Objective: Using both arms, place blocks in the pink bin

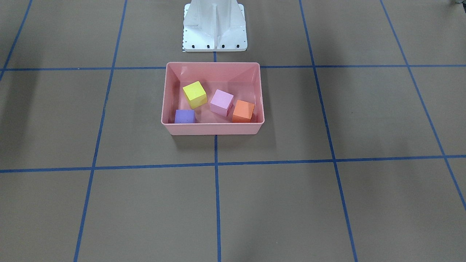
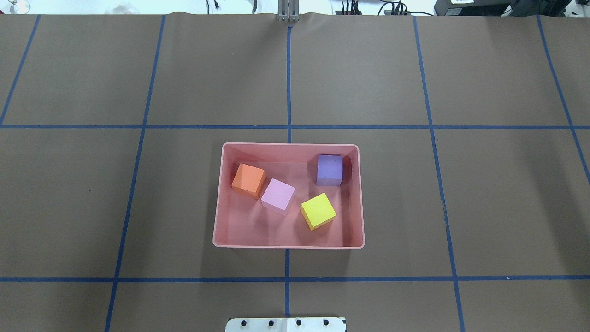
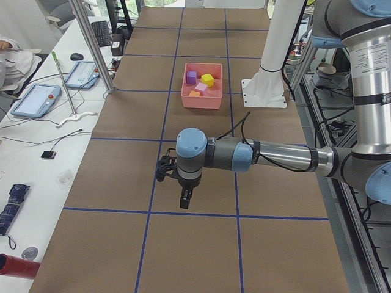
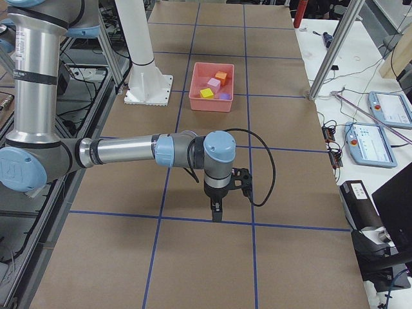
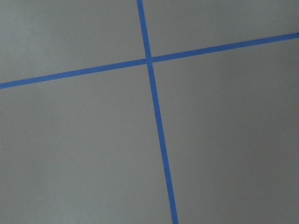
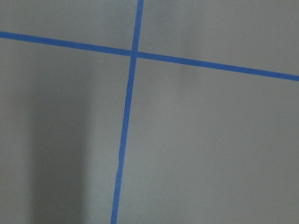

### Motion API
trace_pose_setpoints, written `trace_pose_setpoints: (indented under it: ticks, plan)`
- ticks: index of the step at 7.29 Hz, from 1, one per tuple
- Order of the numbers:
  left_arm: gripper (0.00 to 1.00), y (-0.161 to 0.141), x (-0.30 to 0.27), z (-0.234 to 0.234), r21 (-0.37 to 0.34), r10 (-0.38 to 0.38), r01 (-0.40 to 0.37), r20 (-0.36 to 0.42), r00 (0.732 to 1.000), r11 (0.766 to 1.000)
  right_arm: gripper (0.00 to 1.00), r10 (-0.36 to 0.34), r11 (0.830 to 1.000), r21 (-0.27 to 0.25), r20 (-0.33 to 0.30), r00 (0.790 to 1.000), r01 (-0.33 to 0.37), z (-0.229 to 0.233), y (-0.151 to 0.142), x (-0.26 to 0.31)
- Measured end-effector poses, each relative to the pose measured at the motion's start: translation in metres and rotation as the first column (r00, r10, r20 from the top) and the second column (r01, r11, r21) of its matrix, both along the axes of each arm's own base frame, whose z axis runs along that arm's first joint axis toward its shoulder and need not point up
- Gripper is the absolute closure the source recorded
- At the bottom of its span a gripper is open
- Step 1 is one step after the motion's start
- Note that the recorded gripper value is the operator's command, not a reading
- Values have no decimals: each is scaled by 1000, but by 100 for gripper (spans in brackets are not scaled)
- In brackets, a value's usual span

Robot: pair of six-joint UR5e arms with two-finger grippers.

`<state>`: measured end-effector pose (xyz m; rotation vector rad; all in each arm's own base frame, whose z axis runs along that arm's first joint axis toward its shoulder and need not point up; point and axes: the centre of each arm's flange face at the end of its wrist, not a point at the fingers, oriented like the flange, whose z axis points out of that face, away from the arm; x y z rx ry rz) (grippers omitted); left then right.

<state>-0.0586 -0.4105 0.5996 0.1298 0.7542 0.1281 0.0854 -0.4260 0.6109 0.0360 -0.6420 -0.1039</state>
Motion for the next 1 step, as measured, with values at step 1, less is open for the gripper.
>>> trace_pose_setpoints:
  ticks: [1]
  plan:
    - [0,0,0,0,0,0,0,0,1000,1000,1,0,1000,0,0,1000,0,0,0,0]
